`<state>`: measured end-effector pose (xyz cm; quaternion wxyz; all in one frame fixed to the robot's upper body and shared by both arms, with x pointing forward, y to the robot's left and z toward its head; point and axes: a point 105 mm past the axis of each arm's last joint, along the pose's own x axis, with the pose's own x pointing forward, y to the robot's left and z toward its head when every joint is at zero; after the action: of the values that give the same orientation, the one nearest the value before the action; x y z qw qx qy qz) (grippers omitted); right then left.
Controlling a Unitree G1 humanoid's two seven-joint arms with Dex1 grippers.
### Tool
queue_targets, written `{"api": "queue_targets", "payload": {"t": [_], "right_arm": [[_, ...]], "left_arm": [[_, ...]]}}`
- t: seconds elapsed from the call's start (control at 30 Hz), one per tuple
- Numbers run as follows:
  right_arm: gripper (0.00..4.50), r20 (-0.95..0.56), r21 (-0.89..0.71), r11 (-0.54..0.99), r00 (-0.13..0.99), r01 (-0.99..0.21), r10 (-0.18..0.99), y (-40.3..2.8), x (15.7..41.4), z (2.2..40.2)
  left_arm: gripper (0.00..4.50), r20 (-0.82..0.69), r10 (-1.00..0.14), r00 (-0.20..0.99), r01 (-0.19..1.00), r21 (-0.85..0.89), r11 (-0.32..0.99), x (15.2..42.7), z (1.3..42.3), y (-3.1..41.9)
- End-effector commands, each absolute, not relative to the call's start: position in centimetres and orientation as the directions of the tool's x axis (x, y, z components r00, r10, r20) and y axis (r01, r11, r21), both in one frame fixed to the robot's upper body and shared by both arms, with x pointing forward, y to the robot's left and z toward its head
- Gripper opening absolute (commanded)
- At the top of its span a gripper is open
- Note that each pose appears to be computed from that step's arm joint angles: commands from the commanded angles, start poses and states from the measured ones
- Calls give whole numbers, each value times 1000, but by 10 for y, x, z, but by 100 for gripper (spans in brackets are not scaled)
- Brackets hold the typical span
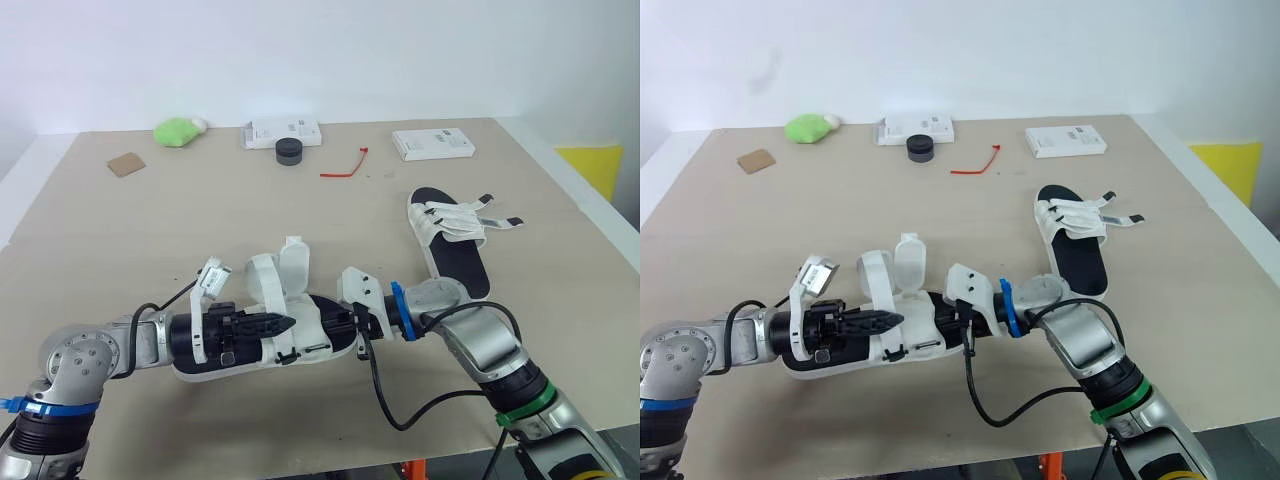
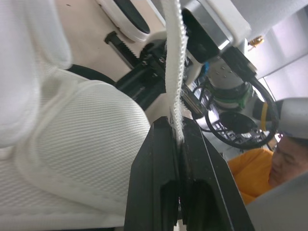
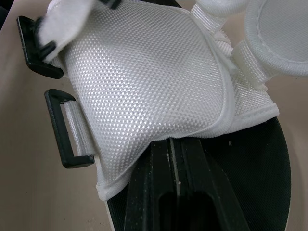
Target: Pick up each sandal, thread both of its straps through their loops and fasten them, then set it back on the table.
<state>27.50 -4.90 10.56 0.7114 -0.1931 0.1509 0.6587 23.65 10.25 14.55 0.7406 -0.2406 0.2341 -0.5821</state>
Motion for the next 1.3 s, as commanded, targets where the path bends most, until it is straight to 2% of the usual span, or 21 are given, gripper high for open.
{"api": "queue_targets", "payload": {"t": [0.03, 0.33, 0.57, 0.83, 1.1, 1.3], "right_arm": [[0, -532, 31, 43, 20, -999, 847, -48, 263, 76], [0, -527, 31, 43, 20, -999, 850, -45, 263, 77], [0, -526, 34, 41, 17, -999, 850, -45, 263, 76], [0, -527, 32, 39, 17, -999, 850, -44, 263, 76], [0, -526, 28, 41, 20, -999, 850, -45, 264, 77], [0, -528, 23, 43, 24, -999, 849, -45, 265, 77]], "left_arm": [[4, -58, -979, 195, 816, -545, 195, 232, 153, 102], [4, -132, -981, 141, 862, -470, 187, 221, 140, 105], [4, -123, -989, 85, 882, -452, 132, 214, 143, 99], [4, -79, -993, 84, 891, -440, 110, 217, 152, 93], [4, -230, -972, 48, 909, -393, 138, 198, 116, 107], [4, -214, -976, 48, 906, -402, 132, 195, 111, 106]]}}
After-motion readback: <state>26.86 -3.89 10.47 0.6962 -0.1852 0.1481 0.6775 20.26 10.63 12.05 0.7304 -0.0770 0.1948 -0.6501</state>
